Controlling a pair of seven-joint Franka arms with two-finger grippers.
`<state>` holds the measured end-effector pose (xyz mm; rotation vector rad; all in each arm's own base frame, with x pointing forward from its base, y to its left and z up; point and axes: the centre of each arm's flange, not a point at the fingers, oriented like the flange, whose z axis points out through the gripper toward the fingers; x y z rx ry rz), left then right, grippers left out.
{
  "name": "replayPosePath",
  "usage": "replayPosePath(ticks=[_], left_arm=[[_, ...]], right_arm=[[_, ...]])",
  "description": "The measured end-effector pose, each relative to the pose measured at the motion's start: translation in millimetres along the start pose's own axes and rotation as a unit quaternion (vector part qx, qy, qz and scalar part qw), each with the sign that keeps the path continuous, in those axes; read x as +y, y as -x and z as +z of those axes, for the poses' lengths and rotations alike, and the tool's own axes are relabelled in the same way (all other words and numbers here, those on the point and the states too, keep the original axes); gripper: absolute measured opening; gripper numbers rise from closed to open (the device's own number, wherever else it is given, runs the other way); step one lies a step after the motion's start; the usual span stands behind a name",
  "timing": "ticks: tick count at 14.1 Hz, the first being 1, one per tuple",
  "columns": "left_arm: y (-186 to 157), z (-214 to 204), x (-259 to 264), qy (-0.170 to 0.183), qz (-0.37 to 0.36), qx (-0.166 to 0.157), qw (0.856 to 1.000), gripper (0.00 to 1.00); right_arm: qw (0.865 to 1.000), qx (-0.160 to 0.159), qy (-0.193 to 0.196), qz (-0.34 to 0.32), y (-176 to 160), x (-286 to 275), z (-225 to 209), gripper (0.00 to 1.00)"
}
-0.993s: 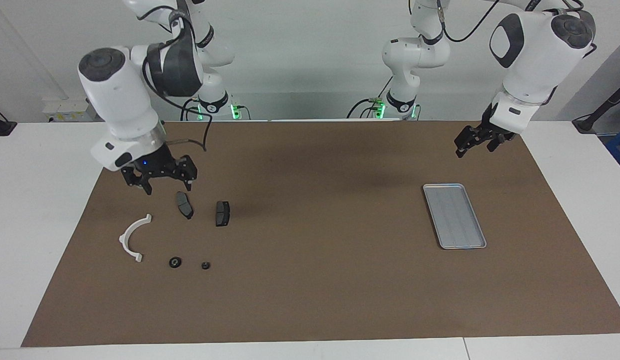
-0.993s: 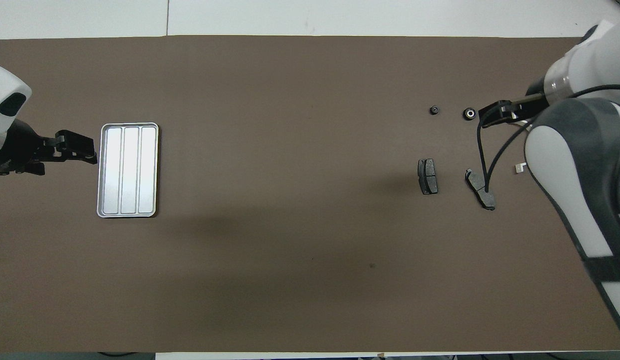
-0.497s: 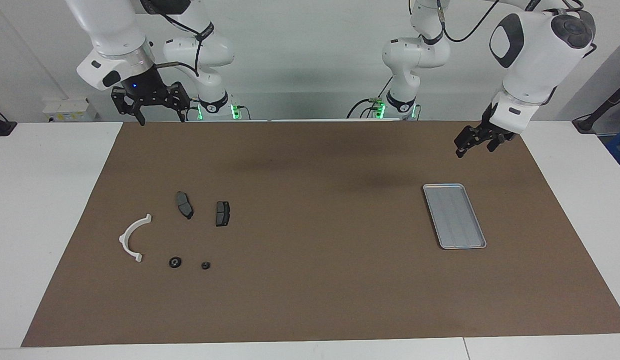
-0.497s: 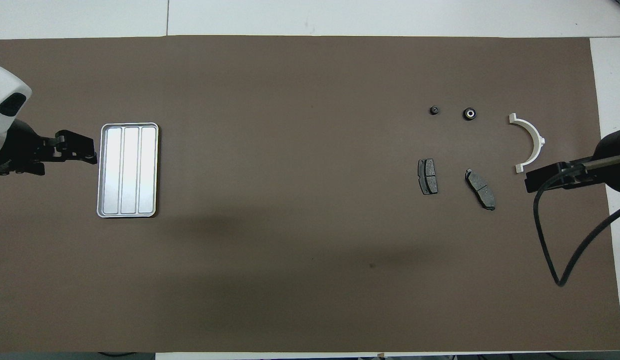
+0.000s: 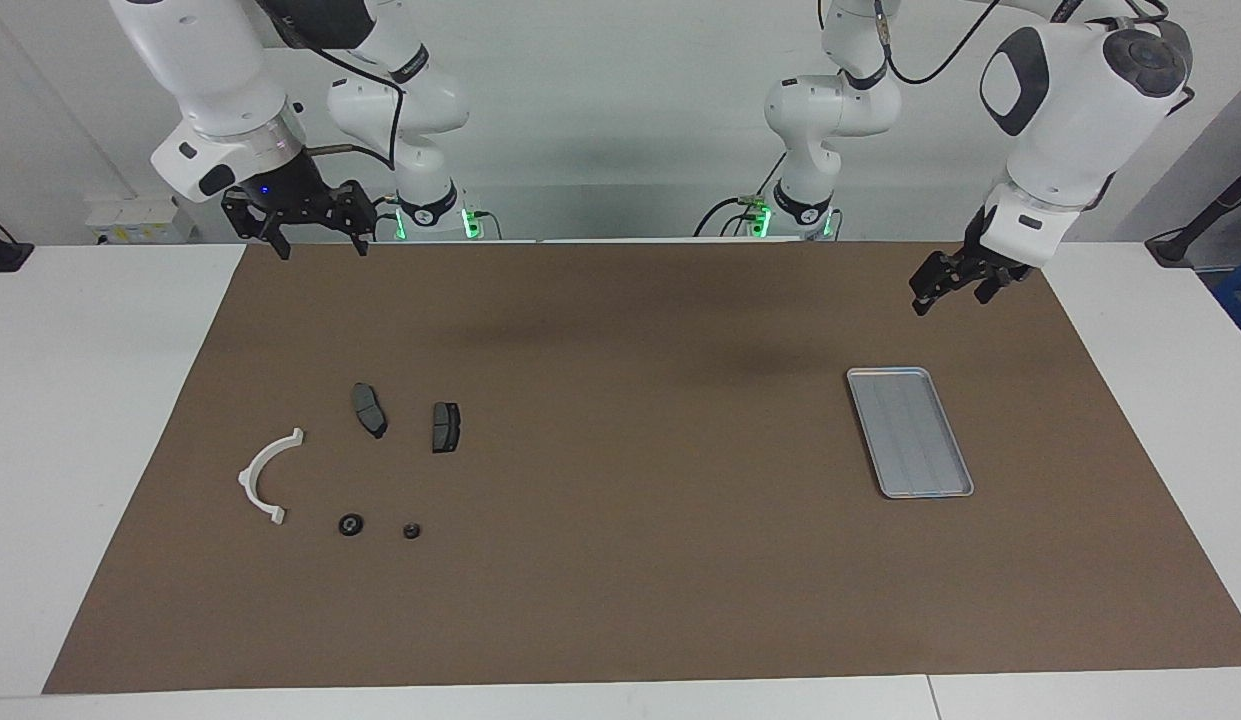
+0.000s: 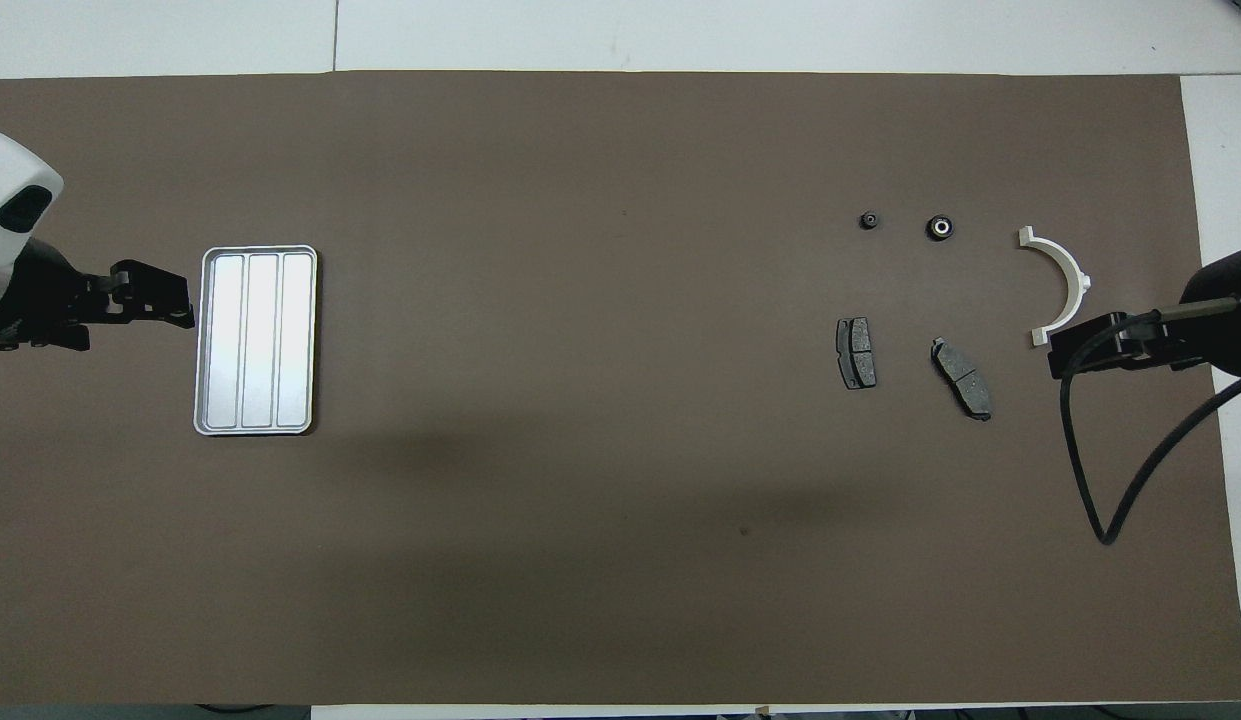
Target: Place bearing gear from tray to pile
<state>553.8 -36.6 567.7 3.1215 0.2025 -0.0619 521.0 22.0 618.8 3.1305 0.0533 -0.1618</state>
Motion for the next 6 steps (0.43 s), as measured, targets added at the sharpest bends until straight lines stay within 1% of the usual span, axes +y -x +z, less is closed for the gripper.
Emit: replayPosePath(ticks=[2, 4, 6], left_arm=[[0.0, 0.0, 0.0, 0.000, 0.000, 0.000, 1.000, 1.00], [0.0, 0.0, 0.0, 0.000, 0.000, 0.000, 1.000, 1.00], [0.0, 0.0, 0.0, 0.000, 0.000, 0.000, 1.000, 1.00]], right_arm=[[1.000, 0.005, 0.000, 0.001, -1.0, 1.4, -0.9, 1.00], [1.000, 0.027, 0.002, 0.002, -5.7, 2.1, -5.0, 1.00], [0.999, 0.035, 0.003, 0.002, -7.3, 2.2, -6.4, 1.00]])
